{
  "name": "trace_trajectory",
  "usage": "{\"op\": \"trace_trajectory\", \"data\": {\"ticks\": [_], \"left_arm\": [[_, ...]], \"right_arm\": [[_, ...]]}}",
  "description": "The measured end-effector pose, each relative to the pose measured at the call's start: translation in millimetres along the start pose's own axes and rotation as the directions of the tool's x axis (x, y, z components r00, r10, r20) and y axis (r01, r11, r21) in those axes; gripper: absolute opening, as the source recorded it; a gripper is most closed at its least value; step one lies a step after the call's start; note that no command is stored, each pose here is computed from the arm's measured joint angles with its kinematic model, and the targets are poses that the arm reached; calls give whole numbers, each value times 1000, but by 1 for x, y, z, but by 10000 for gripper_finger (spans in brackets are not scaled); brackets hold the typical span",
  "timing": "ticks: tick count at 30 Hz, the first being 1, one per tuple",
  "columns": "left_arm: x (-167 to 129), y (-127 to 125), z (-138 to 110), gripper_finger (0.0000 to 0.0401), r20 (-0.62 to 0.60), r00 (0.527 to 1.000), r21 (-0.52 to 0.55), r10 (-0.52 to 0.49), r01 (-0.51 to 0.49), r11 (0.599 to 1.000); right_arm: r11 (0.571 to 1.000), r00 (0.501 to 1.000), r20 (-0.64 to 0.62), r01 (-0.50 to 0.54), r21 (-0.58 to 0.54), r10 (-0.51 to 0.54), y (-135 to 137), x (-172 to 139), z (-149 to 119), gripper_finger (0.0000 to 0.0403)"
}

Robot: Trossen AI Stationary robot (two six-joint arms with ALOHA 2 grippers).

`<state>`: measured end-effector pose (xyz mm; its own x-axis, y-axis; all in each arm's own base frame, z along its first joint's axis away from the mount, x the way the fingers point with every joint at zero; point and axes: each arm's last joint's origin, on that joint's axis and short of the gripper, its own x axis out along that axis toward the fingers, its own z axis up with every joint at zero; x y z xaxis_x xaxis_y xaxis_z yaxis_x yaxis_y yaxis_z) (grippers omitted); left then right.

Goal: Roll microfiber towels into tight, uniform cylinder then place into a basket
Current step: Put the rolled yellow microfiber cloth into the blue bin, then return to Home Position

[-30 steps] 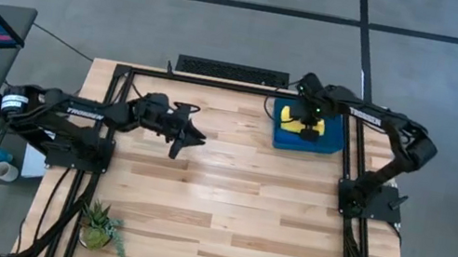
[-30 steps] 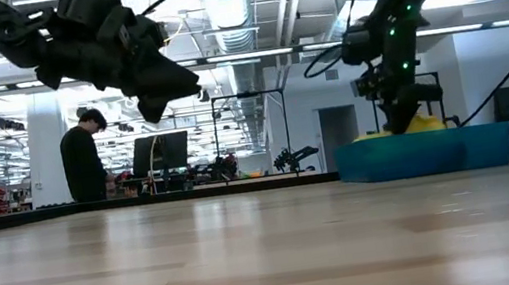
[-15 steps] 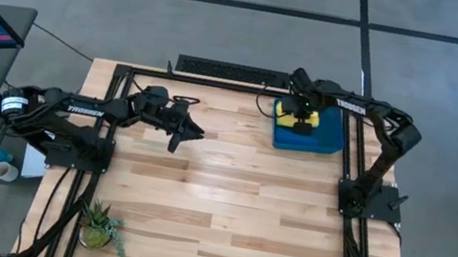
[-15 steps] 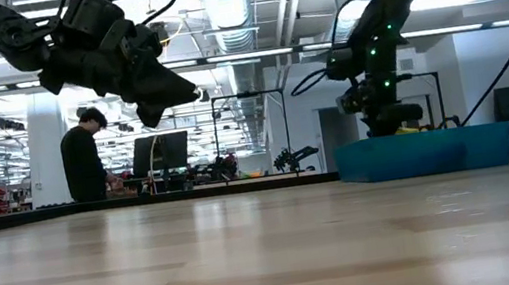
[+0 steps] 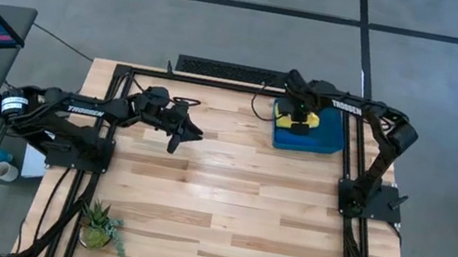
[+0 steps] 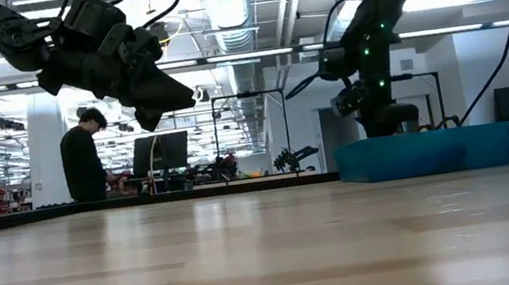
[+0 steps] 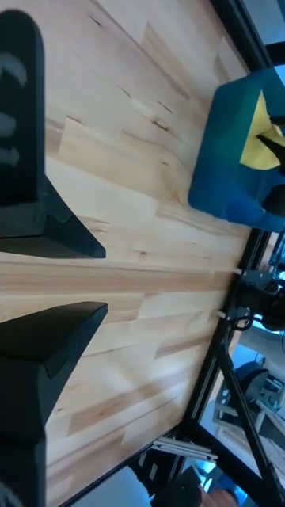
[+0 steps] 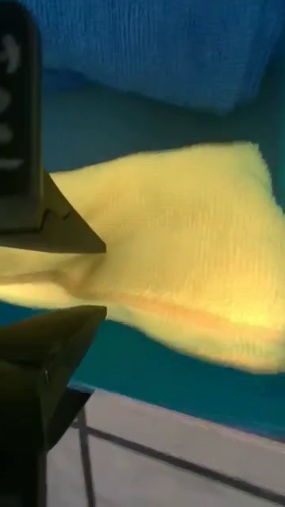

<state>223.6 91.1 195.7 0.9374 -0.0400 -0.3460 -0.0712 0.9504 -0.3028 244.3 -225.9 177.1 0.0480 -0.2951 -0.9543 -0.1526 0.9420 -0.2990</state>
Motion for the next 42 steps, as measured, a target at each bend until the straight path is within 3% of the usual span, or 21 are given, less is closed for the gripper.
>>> {"op": "trace_trajectory", "data": {"ticks": [5, 11, 17, 23, 26, 28, 30, 33, 36, 38, 42], "left_arm": [[0, 0, 0, 91, 1, 1000, 0, 0, 0, 1000], [0, 0, 2, 91, 13, 1000, -6, -2, 2, 1000], [-8, -1, 22, 91, 28, 999, 33, -22, 21, 999], [-33, -13, 35, 91, 71, 997, 146, -24, 13, 989], [-47, -22, 38, 91, 80, 996, 212, -25, 7, 977], [-55, -26, 34, 91, 93, 995, 249, -26, 2, 968], [-59, -29, 26, 91, 106, 994, 260, -32, 3, 966], [-63, -30, 12, 85, 108, 993, 241, -37, 9, 970], [-68, -32, 0, 63, 113, 993, 239, -40, 12, 971], [-71, -33, -7, 43, 121, 992, 225, -42, 14, 974], [-84, -37, -17, 6, 177, 983, 222, -54, 13, 975]], "right_arm": [[1000, 998, -59, 2, 22, 0, -3, -8, -1, 149], [991, 997, -69, -7, 132, 17, -13, -28, 2, 157], [963, 997, 71, -51, 264, 33, -5, -74, 1, 148], [915, 947, 321, -134, 381, 5, 31, -135, -3, 127], [911, 890, 455, -153, 383, -41, 58, -157, -4, 119], [915, 824, 561, -158, 370, -85, 76, -168, -1, 117], [926, 729, 672, -156, 343, -126, 93, -174, 2, 116], [951, 549, 819, -133, 280, -164, 117, -180, 8, 116], [968, 429, 891, -120, 221, -150, 137, -183, 10, 116], [975, 384, 914, -116, 190, -132, 147, -183, 10, 116], [983, 357, 929, -117, 144, -94, 162, -176, 9, 116]]}}
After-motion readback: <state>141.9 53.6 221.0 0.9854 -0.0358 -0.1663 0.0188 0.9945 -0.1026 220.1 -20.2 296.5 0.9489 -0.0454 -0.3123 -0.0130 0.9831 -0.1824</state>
